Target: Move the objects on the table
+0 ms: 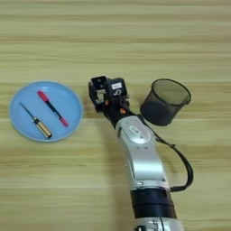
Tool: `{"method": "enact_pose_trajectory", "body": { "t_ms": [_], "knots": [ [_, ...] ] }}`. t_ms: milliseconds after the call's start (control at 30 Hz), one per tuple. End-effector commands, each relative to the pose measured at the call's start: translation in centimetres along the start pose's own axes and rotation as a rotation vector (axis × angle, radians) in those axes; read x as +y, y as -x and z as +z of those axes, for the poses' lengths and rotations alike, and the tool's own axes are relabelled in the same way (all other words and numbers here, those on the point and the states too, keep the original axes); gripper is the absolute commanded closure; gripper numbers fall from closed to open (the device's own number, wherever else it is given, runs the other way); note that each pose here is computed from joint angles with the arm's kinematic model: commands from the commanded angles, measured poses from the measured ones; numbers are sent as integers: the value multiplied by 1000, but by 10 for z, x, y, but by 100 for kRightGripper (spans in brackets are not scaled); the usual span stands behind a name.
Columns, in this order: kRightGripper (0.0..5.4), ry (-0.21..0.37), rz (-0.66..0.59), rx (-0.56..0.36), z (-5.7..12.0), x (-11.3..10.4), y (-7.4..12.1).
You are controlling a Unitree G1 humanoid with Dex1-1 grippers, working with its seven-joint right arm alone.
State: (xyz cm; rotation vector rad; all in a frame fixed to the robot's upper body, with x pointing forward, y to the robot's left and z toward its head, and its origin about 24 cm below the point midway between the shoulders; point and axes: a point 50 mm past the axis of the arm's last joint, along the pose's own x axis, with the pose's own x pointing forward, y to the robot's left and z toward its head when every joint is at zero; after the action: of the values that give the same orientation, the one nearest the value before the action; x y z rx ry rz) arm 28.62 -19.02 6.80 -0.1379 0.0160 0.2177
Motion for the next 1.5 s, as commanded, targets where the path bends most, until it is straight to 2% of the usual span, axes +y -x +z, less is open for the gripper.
{"method": "enact_pose_trajectory", "body": {
  "t_ms": [33,233,800,1500],
  "knots": [
    [293,45,29,-137,38,3,-16],
    [293,47,79,-137,41,14,-24],
    [293,37,188,-67,23,44,-37],
    [293,66,258,23,4,53,-41]
  ]
}}
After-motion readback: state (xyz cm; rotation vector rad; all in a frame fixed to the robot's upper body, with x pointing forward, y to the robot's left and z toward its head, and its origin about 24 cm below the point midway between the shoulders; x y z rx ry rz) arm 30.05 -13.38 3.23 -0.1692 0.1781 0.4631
